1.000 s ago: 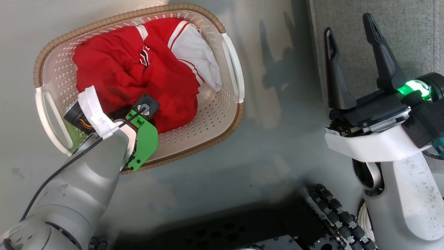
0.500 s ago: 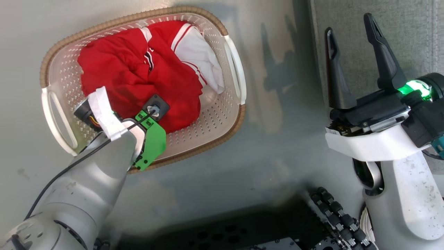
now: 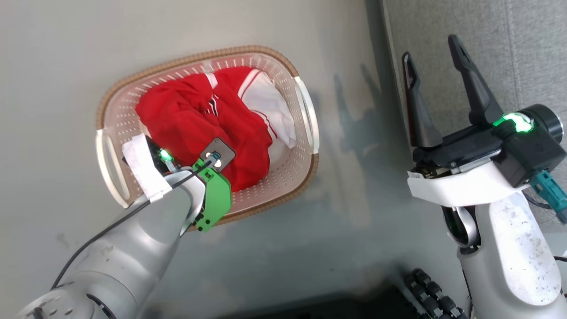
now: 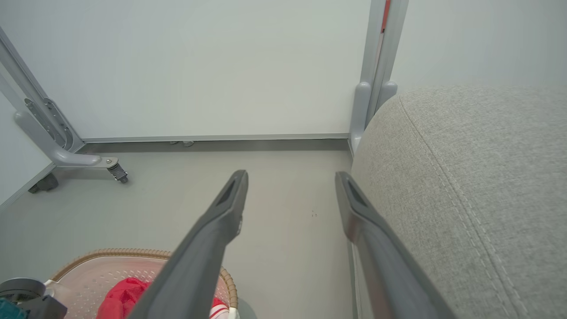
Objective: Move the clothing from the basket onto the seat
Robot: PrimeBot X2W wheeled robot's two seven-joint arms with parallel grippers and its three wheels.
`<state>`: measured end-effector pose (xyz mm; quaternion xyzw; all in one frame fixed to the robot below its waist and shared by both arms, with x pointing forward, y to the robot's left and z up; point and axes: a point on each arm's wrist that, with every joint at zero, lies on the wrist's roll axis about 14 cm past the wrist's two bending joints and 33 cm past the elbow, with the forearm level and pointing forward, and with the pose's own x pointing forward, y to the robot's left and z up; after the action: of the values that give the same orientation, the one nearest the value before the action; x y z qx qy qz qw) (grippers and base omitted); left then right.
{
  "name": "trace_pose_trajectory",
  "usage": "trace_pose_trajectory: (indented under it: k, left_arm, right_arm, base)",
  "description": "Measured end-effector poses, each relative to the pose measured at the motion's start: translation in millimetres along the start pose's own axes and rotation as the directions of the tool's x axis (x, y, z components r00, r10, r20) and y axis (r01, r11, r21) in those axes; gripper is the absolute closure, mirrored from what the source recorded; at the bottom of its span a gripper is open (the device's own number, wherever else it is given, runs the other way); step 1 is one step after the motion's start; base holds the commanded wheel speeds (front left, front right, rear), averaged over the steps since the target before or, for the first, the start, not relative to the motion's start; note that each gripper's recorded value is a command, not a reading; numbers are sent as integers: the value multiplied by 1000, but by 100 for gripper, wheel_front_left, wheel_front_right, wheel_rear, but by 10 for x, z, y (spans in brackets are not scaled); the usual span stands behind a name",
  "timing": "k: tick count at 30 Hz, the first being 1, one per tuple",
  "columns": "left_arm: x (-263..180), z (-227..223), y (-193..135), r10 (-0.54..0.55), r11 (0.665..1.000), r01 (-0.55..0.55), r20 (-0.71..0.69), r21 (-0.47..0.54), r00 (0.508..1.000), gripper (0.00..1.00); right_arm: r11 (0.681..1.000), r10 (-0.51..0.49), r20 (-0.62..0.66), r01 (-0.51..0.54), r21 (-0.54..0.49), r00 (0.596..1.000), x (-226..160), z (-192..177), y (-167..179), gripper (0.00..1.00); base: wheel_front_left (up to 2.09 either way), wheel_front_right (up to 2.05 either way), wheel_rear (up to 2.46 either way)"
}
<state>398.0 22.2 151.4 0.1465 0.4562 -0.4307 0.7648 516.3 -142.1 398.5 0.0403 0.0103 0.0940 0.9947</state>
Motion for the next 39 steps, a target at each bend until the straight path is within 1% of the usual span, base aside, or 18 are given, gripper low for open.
trace_pose_trajectory:
  k: [8, 18, 22, 25, 27, 32, 39]
  left_arm:
    - [-348, 355, -40, 45, 999, -43, 138, -19, 989, 100]
    - [-839, 850, -97, 110, 993, -94, 312, -64, 944, 100]
    - [-1114, 1215, -70, 140, 990, -112, 429, -91, 892, 100]
    - [-1319, 1340, -69, 167, 986, -130, 488, -108, 857, 100]
    - [-1474, 1448, -60, 190, 981, -145, 533, -127, 824, 100]
    - [-1860, 1756, -69, 229, 973, -176, 644, -146, 730, 100]
    - [-2428, 2111, -117, 269, 961, -219, 770, -171, 578, 100]
  right_arm:
    - [1000, 23, 48, -23, -3, 999, -76, 320, 128, 0]
    - [999, 41, 94, -41, -4, 995, -270, 670, 272, 0]
    - [998, 56, 111, -56, -2, 992, -348, 788, 355, 0]
    - [998, 68, 127, -69, 0, 990, -402, 879, 418, 0]
    - [997, 74, 140, -76, 3, 987, -438, 947, 455, 0]
    - [996, 87, 157, -89, 7, 984, -545, 1058, 532, 0]
    - [994, 109, 184, -112, 7, 977, -693, 1211, 648, 0]
  base:
    - [0, 0, 0]
    - [0, 0, 0]
    - [0, 0, 0]
    - [0, 0, 0]
    - [0, 0, 0]
    - [0, 0, 0]
    - [0, 0, 0]
